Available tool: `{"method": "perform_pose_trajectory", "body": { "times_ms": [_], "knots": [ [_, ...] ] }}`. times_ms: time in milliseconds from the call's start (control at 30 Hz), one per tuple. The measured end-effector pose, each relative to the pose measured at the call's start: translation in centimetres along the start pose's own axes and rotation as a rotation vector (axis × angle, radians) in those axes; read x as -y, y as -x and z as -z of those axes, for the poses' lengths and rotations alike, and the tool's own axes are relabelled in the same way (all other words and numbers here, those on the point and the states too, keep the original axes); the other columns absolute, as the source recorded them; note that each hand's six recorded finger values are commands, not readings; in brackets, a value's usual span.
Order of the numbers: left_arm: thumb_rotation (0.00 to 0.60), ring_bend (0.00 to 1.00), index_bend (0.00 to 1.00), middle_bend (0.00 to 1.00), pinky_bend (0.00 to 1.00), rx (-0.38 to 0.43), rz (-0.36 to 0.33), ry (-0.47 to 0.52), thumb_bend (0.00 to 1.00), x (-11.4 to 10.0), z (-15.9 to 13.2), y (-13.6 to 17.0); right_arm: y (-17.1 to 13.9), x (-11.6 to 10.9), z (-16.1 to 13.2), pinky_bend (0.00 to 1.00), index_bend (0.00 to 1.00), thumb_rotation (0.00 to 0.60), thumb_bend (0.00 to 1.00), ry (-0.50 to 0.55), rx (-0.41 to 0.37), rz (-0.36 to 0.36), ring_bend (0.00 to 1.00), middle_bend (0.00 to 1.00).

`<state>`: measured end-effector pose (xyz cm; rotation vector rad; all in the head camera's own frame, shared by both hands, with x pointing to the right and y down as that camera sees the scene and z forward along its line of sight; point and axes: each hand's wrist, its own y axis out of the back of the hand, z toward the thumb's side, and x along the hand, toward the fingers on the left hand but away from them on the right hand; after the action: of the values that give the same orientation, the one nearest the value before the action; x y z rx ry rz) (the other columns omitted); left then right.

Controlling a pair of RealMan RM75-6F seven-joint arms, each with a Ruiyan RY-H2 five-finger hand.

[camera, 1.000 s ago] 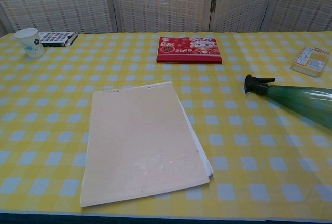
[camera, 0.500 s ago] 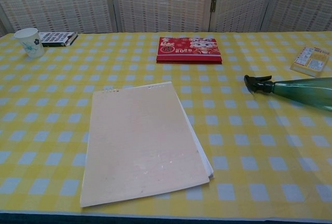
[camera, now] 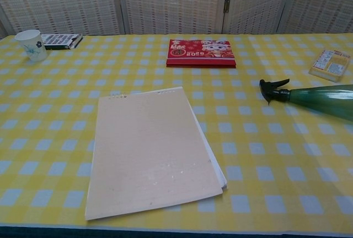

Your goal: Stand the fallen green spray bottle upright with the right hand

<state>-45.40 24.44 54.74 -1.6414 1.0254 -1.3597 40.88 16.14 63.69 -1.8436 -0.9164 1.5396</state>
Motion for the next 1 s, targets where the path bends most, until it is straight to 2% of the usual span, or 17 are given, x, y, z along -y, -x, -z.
{"method": "perform_pose_trajectory", "body": {
  "times_ms": [100, 300, 500, 733, 1000],
  "knots": [
    [0.13, 0.03, 0.04, 0.07, 0.0, 0.005, -0.004, 0.012, 0.38, -0.1, -0.1, 0.1, 0.6, -0.7, -0.9, 0.0, 0.0, 0.6, 0.37, 0.003, 0.029, -0.006, 0.01, 0.01],
    [0.128, 0.03, 0.02, 0.07, 0.0, 0.006, -0.028, 0.03, 0.38, -0.7, 0.0, 0.3, 2.8, -1.9, -1.6, 0.0, 0.03, 0.6, 0.37, -0.087, 0.118, -0.026, 0.05, 0.11],
    [0.138, 0.03, 0.0, 0.07, 0.0, 0.003, -0.049, 0.042, 0.38, -1.3, 0.3, 0.5, 5.7, -1.6, -3.1, 0.0, 0.06, 0.6, 0.37, -0.189, 0.176, -0.089, 0.06, 0.13],
    [0.14, 0.03, 0.0, 0.07, 0.0, -0.006, -0.067, 0.05, 0.38, -1.8, 0.6, 0.7, 8.0, 0.9, -5.9, 0.0, 0.07, 0.6, 0.37, -0.245, 0.164, -0.168, 0.07, 0.14],
    [0.141, 0.03, 0.0, 0.07, 0.0, -0.007, -0.052, 0.052, 0.38, -1.8, 0.5, 1.0, 7.9, 3.9, -5.9, 0.0, 0.14, 0.6, 0.37, -0.299, 0.162, -0.217, 0.1, 0.18]
  ]
}}
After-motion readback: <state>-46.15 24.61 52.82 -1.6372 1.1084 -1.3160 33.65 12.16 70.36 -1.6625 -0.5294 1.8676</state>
